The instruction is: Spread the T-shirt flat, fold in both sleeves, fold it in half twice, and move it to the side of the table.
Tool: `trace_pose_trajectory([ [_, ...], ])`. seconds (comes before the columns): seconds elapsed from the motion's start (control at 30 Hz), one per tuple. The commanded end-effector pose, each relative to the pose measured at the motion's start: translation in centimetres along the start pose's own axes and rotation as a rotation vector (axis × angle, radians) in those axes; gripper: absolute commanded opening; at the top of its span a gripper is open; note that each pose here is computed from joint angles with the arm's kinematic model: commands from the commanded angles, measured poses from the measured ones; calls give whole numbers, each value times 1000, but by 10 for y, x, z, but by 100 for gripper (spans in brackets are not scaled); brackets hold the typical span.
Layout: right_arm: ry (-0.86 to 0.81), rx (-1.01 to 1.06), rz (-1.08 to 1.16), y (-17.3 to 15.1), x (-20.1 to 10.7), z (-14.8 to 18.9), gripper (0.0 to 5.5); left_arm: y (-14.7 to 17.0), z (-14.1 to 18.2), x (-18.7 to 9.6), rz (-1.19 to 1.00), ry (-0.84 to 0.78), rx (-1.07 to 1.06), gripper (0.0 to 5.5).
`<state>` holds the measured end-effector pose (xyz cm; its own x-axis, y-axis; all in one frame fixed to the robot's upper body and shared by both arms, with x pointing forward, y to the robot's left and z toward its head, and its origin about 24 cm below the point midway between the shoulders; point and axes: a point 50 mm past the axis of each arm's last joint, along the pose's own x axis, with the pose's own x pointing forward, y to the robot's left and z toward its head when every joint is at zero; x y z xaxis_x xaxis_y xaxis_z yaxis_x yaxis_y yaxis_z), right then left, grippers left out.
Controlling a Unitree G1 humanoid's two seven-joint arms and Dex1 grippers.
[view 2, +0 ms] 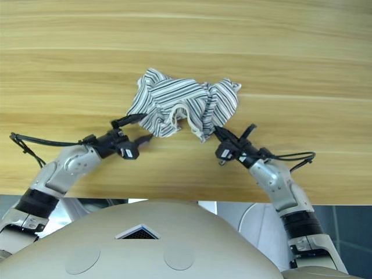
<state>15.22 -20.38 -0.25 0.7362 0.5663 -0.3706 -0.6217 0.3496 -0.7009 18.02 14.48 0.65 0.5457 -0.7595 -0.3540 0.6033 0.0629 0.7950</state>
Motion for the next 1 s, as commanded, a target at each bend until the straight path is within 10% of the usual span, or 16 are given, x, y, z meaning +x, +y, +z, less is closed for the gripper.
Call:
trace_pose_trajectory([
  [0.03,49,18,44,13,-3,-6,2,-16,-9,11,-89,90,20,373],
  [0.6,54,30,30,17,-2,-8,2,-12,-33,-28,20,290,1,373],
  [1.0,51,23,36,16,-4,-9,2,-31,5,-32,-114,73,-54,373],
])
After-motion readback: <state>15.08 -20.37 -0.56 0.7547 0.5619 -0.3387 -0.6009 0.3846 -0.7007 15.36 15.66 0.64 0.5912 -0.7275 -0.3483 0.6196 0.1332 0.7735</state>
